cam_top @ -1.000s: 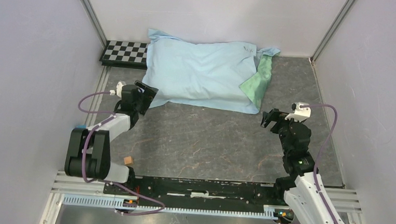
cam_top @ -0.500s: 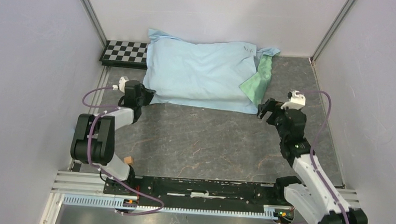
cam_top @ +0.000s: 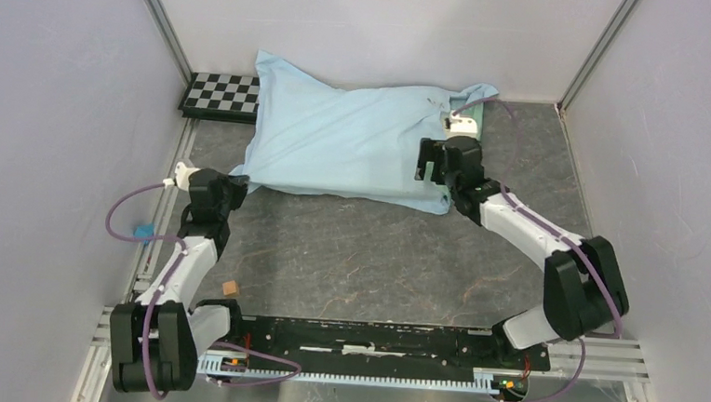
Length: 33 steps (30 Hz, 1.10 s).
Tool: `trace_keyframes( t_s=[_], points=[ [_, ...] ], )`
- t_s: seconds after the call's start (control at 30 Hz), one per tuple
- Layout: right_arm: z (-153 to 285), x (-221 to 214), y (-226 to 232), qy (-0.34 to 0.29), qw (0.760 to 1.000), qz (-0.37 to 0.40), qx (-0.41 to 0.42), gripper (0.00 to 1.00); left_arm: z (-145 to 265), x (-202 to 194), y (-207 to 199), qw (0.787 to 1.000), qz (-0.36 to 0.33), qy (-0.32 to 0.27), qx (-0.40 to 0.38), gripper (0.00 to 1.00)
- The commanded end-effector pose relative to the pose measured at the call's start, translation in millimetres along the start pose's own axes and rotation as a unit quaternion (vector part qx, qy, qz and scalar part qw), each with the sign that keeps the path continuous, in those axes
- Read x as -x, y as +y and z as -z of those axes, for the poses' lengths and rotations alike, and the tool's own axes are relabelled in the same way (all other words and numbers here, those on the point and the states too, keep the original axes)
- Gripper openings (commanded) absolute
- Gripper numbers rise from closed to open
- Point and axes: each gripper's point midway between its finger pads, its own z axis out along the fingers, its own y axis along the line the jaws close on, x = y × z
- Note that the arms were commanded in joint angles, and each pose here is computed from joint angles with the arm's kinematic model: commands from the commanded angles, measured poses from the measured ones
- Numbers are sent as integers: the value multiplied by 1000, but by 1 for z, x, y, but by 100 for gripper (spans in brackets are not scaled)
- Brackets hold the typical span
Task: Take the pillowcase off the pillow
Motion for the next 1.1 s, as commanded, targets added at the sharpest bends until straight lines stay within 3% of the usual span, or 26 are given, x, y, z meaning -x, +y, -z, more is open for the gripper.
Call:
trace_keyframes(
  t_s=[0.0, 0.13, 0.3, 0.4, 0.53, 0.63, 0.7, 0.87, 0.97, 1.07],
  points=[
    [-16, 20, 19, -24, 998, 49, -33, 98, 10, 22, 10, 999, 29, -42, 20, 2],
    [-47, 4, 26, 21, 996, 76, -49, 98, 15, 25, 20, 997, 45, -60, 30, 2],
    [-33, -18, -25, 63, 980, 93, -162, 98, 22, 34, 27, 994, 48, -82, 48, 2],
    [-3, -24, -52, 30, 985, 56, -159, 98, 23, 35, 26, 994, 48, -86, 43, 2],
    [23, -58, -93, 51, 982, 37, -178, 98, 24, 34, 24, 995, 47, -85, 38, 2],
    [49, -89, -140, 91, 953, -47, -286, 98, 24, 35, 22, 994, 51, -87, 29, 2],
    [57, -104, -152, 102, 946, -89, -294, 95, 25, 35, 20, 995, 50, -84, 25, 2],
    [64, -92, -142, 50, 963, -133, -229, 89, 26, 34, 16, 996, 43, -81, 18, 2],
    [52, -58, -87, 20, 997, -66, -47, 96, 27, 33, 12, 996, 40, -76, 10, 2],
    [58, -35, -44, -10, 998, -37, 56, 98, 29, 32, 4, 997, 34, -67, -6, 2]
  ],
)
